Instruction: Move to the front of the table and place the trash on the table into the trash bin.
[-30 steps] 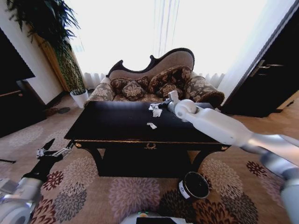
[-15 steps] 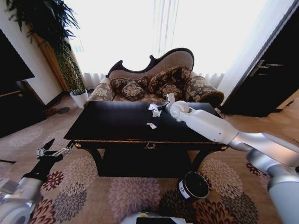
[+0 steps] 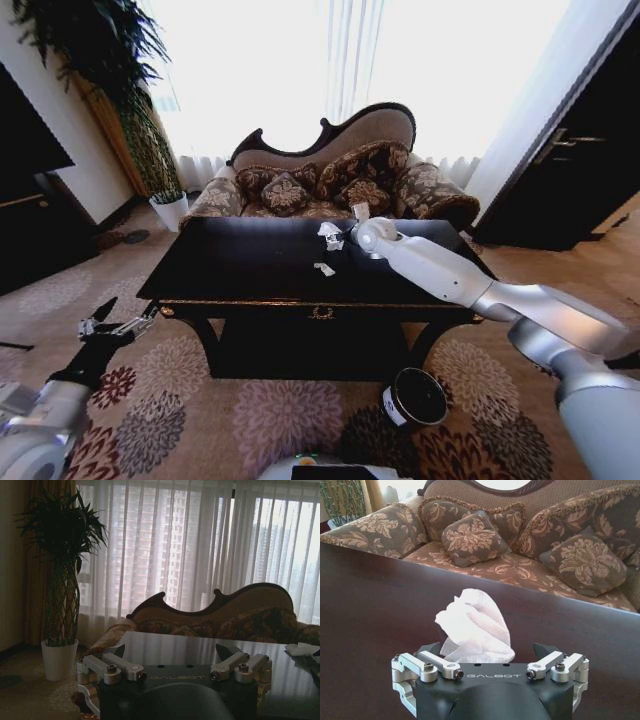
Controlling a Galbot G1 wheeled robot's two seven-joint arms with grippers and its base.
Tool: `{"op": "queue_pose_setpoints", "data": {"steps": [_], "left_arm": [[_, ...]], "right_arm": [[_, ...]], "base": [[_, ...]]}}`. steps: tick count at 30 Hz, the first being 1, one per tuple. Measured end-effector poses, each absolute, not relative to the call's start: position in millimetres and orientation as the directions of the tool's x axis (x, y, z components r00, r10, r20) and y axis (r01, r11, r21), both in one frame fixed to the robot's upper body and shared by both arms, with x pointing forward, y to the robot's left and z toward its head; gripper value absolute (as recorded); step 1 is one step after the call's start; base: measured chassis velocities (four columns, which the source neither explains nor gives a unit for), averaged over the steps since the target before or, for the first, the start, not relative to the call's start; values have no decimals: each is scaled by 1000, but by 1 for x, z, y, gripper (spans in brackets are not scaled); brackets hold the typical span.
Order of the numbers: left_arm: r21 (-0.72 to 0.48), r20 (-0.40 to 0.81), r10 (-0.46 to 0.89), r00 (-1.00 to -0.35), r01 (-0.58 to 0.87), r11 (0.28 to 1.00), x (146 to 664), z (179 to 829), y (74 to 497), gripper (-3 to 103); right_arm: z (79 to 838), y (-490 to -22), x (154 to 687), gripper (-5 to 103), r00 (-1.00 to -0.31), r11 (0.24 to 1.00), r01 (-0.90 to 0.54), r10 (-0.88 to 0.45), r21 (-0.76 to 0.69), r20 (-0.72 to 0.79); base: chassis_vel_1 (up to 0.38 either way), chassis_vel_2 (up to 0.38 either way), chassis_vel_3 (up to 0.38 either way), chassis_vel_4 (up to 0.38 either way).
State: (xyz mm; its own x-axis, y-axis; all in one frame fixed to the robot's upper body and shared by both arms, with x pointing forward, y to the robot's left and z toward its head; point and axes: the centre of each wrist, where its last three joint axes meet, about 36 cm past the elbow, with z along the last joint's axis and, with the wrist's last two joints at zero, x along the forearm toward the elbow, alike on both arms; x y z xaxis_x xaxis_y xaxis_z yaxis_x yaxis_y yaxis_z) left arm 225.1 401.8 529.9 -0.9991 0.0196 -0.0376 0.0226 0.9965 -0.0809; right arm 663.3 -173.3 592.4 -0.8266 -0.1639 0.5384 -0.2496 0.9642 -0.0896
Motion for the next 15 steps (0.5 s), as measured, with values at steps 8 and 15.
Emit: {"op": "queue_pose_setpoints", "data": {"steps": [8,15], "left_arm": [[-81,-38,20,-999,23,996,225,530,402,100],[-81,-38,20,-999,23,996,225,530,402,100]], "right_arm": [[571,-180,660,98,-811,964,-254,-169,-77,560],[569,-179,658,71,-810,962,-265,-183,-69,557]], "base": [[0,0,0,0],[0,0,0,0]]}}
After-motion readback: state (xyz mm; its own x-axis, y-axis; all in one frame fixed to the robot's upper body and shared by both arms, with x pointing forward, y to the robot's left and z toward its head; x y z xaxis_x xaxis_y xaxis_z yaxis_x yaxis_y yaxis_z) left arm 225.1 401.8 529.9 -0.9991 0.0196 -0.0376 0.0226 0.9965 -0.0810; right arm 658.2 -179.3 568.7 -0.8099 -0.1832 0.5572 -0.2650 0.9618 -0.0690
